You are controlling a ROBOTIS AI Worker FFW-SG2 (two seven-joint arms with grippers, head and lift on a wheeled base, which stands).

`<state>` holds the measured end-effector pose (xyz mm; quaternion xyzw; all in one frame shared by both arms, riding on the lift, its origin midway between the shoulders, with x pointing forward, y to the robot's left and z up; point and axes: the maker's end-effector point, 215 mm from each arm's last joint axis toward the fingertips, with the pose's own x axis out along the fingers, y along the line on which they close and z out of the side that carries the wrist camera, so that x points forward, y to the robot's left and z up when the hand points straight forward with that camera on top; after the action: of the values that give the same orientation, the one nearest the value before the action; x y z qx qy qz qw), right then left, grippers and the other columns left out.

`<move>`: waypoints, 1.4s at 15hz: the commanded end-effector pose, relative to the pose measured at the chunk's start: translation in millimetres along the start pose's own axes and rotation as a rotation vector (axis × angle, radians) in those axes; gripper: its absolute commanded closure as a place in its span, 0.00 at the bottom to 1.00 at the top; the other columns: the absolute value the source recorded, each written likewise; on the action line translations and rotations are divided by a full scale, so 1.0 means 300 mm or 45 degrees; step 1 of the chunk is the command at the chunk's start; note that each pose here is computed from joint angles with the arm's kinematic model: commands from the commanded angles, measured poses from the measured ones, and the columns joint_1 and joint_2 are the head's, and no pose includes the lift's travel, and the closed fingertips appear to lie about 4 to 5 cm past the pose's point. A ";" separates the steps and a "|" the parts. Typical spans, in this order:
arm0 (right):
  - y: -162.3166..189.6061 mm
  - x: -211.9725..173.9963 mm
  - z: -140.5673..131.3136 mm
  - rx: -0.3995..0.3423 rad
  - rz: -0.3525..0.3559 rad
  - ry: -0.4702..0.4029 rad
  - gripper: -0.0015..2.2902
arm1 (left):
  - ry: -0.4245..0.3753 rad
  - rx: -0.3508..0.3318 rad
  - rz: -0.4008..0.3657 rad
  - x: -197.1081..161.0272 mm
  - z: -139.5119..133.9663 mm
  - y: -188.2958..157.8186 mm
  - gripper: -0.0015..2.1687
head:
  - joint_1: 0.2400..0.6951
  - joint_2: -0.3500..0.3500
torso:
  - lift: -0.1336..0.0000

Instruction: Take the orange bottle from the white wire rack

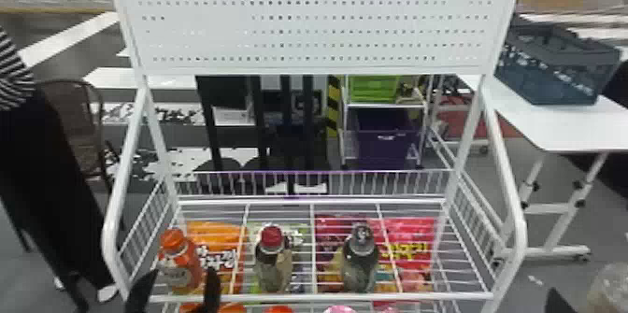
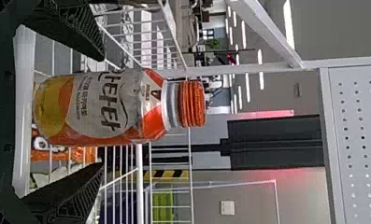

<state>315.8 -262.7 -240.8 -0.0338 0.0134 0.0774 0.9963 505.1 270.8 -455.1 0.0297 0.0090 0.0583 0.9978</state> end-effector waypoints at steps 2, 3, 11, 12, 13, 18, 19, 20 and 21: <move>-0.004 -0.003 0.010 -0.006 -0.003 -0.005 0.51 | -0.006 -0.006 0.002 0.038 0.006 0.007 0.04 | 0.57 0.50 | 1.00; -0.002 -0.003 0.013 -0.005 -0.001 -0.007 0.51 | -0.014 -0.007 -0.004 0.048 0.017 0.005 0.05 | 0.57 0.50 | 1.00; -0.002 -0.004 0.006 -0.002 -0.002 -0.002 0.51 | -0.030 -0.062 -0.018 0.009 0.111 -0.013 0.99 | 0.57 0.50 | 1.00; -0.001 -0.004 0.006 0.000 -0.001 -0.003 0.51 | 0.022 -0.039 0.000 -0.010 0.105 -0.015 0.99 | 0.57 0.50 | 1.00; 0.003 -0.002 0.008 0.003 0.001 -0.005 0.51 | 0.054 -0.018 0.019 -0.027 0.126 -0.002 0.99 | 0.57 0.50 | 1.00; 0.014 0.006 0.012 0.006 0.008 -0.013 0.51 | 0.142 0.031 0.052 -0.145 0.338 0.065 0.99 | 0.57 0.50 | 1.00; 0.021 0.007 0.009 0.009 0.012 -0.011 0.51 | 0.117 0.024 0.057 -0.171 0.412 0.080 0.99 | 0.57 0.50 | 1.00; 0.027 0.009 0.008 0.008 0.015 -0.011 0.51 | 0.104 0.024 0.046 -0.195 0.466 0.073 0.99 | 0.57 0.50 | 1.00; 0.030 0.009 0.007 0.010 0.017 -0.011 0.51 | 0.092 0.041 0.055 -0.220 0.529 0.101 0.99 | 0.57 0.50 | 1.00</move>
<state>317.1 -255.2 -238.7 -0.0309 0.0095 0.0828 0.9960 451.0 280.1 -320.4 0.0377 0.0515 0.0797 0.9948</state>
